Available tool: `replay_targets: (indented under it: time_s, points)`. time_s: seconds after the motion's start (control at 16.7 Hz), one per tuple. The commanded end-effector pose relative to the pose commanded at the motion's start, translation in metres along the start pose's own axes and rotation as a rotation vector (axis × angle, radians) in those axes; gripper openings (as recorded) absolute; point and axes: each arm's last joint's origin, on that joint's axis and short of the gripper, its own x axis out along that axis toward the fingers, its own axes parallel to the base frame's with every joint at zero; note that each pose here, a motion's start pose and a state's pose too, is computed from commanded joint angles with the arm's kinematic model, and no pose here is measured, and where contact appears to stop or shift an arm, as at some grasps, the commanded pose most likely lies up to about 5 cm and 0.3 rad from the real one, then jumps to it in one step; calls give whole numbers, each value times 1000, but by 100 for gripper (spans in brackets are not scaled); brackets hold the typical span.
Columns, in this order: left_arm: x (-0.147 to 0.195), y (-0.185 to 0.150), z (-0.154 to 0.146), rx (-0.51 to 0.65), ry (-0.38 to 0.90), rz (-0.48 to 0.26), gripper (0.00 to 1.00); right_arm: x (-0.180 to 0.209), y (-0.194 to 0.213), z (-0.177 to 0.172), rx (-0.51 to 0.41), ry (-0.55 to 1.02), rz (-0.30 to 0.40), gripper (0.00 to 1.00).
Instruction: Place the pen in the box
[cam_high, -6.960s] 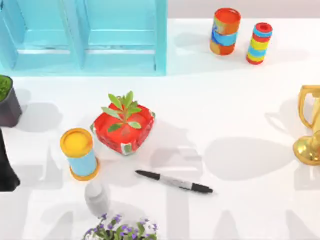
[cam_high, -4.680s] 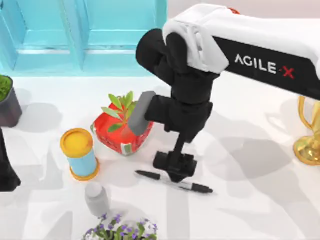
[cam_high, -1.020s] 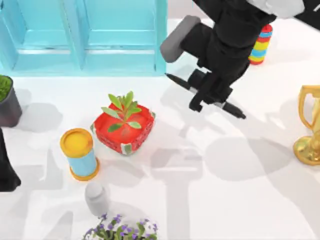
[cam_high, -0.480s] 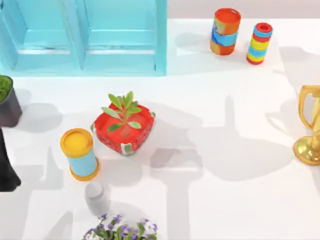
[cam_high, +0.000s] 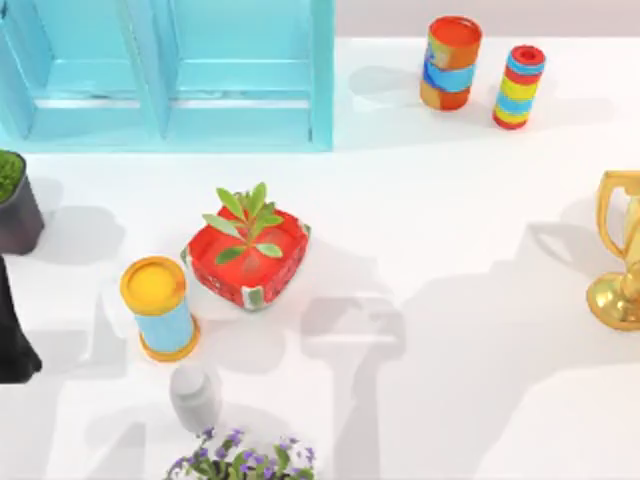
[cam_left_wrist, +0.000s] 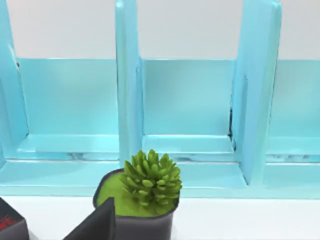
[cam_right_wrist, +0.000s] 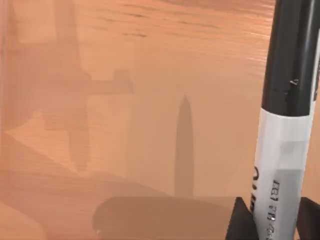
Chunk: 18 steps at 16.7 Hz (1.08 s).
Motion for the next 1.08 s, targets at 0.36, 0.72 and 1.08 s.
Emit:
replay_targets:
  time_s: [0.36,0.72,1.08]
  points:
    - [0,0,0,0,0,0,100,30,-5,18,147,90,-54,0]
    - [0,0,0,0,0,0,100,39,-2,9,143,75,-36,0]
    - [0,0,0,0,0,0,100,85,-4,-13,146,89,-53,0]
